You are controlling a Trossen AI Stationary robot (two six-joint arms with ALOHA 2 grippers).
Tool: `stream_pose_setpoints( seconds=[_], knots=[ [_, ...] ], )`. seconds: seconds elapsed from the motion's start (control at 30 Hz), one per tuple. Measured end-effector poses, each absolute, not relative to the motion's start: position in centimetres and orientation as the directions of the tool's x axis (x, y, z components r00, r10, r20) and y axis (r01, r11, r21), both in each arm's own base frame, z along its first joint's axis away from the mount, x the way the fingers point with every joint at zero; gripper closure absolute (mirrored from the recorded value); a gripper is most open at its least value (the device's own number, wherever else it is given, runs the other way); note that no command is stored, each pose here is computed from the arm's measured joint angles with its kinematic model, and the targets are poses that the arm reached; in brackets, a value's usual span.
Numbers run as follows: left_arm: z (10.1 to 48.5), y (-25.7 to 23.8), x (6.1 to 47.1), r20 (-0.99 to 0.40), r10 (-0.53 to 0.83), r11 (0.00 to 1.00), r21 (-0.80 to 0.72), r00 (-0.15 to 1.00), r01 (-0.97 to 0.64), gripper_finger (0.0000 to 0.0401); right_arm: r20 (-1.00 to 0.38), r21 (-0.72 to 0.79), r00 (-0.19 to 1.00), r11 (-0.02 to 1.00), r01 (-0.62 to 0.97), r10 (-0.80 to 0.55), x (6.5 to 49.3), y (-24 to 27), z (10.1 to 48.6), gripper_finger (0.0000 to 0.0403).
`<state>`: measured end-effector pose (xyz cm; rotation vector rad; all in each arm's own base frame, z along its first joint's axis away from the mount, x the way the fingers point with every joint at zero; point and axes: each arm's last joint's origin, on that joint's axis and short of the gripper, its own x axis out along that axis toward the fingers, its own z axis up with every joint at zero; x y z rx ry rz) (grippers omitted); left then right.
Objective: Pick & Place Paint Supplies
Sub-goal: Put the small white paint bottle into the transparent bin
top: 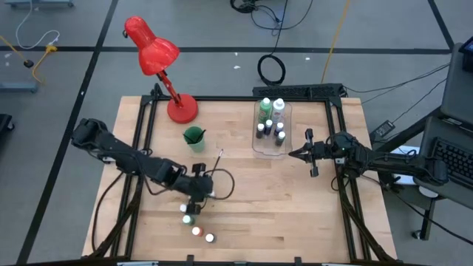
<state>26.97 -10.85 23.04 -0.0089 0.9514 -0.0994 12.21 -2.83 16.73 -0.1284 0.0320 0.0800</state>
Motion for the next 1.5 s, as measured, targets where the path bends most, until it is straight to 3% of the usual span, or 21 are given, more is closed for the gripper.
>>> stream_pose_setpoints(
  seconds=[0.17, 0.37, 0.57, 0.77, 1.07, 1.5],
  knots=[
    [28.4, -9.9, 29.1, -0.736, -0.075, 0.997, -0.041, 0.673, 0.066, 0.0303, -0.037, -0.127, 0.996, 0.989, -0.082, 0.078, 12.2, -2.8, 16.7, 0.0399],
    [36.3, -6.5, 31.3, -0.525, 0.131, 0.991, 0.049, 0.841, -0.124, 0.0303, -0.038, -0.126, 0.996, 0.989, -0.082, 0.078, 12.2, -2.8, 16.7, 0.0399],
    [37.8, -0.8, 34.3, -0.462, 0.197, 0.98, 0.081, 0.864, -0.18, 0.0303, -0.048, -0.122, 0.996, 0.989, -0.084, 0.079, 12.2, -2.8, 16.6, 0.0399],
    [34.1, 4.6, 40.0, -0.558, 0.192, 0.978, 0.041, 0.807, -0.205, 0.0303, -0.05, -0.136, 0.996, 0.987, -0.084, 0.078, 12.2, -2.8, 16.6, 0.0399],
    [29.0, 7.8, 46.4, -0.707, 0.165, 0.979, 0.031, 0.688, -0.202, 0.0303, -0.051, -0.155, 0.996, 0.984, -0.085, 0.078, 12.2, -2.8, 16.6, 0.0399],
    [23.9, 8.5, 48.9, -0.791, 0.153, 0.978, 0.033, 0.592, -0.208, 0.0303, -0.065, -0.152, 0.995, 0.985, -0.087, 0.078, 12.2, -2.8, 16.4, 0.0399]
  ],
)
